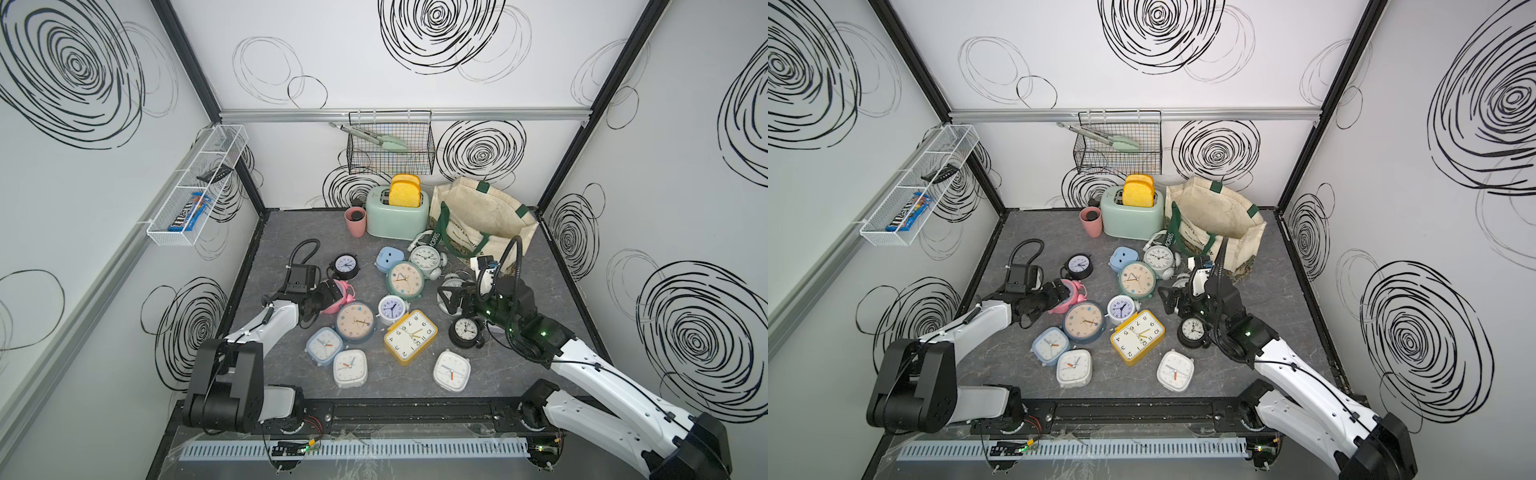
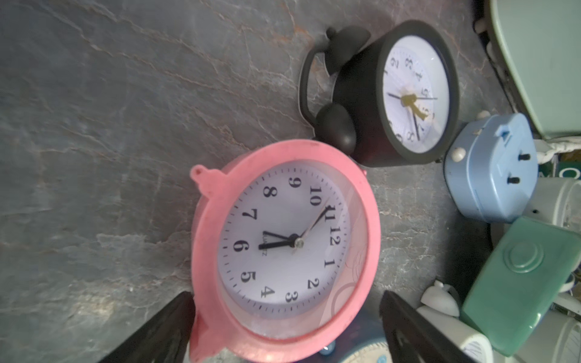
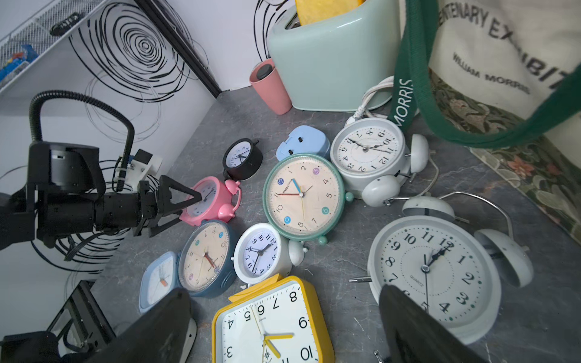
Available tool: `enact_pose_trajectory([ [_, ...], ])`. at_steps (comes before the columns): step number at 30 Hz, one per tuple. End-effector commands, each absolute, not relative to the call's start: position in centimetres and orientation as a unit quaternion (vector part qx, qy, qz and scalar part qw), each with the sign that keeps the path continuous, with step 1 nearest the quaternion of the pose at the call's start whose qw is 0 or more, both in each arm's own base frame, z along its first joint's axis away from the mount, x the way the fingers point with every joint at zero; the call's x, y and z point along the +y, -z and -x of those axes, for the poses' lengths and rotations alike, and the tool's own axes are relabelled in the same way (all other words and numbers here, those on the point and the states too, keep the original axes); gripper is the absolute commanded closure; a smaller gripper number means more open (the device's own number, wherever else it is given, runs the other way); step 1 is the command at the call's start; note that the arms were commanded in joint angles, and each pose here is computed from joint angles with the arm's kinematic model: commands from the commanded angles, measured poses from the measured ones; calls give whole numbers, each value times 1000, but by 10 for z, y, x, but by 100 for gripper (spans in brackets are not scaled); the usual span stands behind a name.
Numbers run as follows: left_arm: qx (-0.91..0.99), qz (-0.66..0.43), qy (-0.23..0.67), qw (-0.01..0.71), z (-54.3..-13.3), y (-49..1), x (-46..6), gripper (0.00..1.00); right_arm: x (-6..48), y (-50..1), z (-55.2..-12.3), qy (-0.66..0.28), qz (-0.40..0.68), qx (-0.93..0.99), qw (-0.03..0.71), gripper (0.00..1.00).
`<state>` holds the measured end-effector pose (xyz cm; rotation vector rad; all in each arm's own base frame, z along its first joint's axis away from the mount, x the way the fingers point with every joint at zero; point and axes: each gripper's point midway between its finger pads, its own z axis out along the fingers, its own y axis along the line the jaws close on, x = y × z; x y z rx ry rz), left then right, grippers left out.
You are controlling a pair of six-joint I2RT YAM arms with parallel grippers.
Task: Put the alarm clock into the canvas bag
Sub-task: Move the alarm to the center of the board.
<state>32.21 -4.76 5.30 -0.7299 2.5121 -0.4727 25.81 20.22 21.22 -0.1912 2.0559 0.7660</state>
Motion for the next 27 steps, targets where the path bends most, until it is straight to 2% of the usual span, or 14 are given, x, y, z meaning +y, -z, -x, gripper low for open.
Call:
enact_pose_trajectory([
  [1,913,237,208,260,-341,-69,-69,4,210,-231,-263,-310,103,813,482,3],
  [7,910,198,250,266,-349,-83,-116,4,217,-227,-268,-310,117,812,481,3],
  [19,903,143,309,263,-399,-98,-205,4,224,-215,-272,-333,117,814,462,3],
  [23,909,112,297,270,-407,-104,-212,4,220,-215,-272,-346,113,810,459,3],
  [27,928,64,227,289,-395,-119,-188,4,219,-220,-267,-351,120,805,462,3],
])
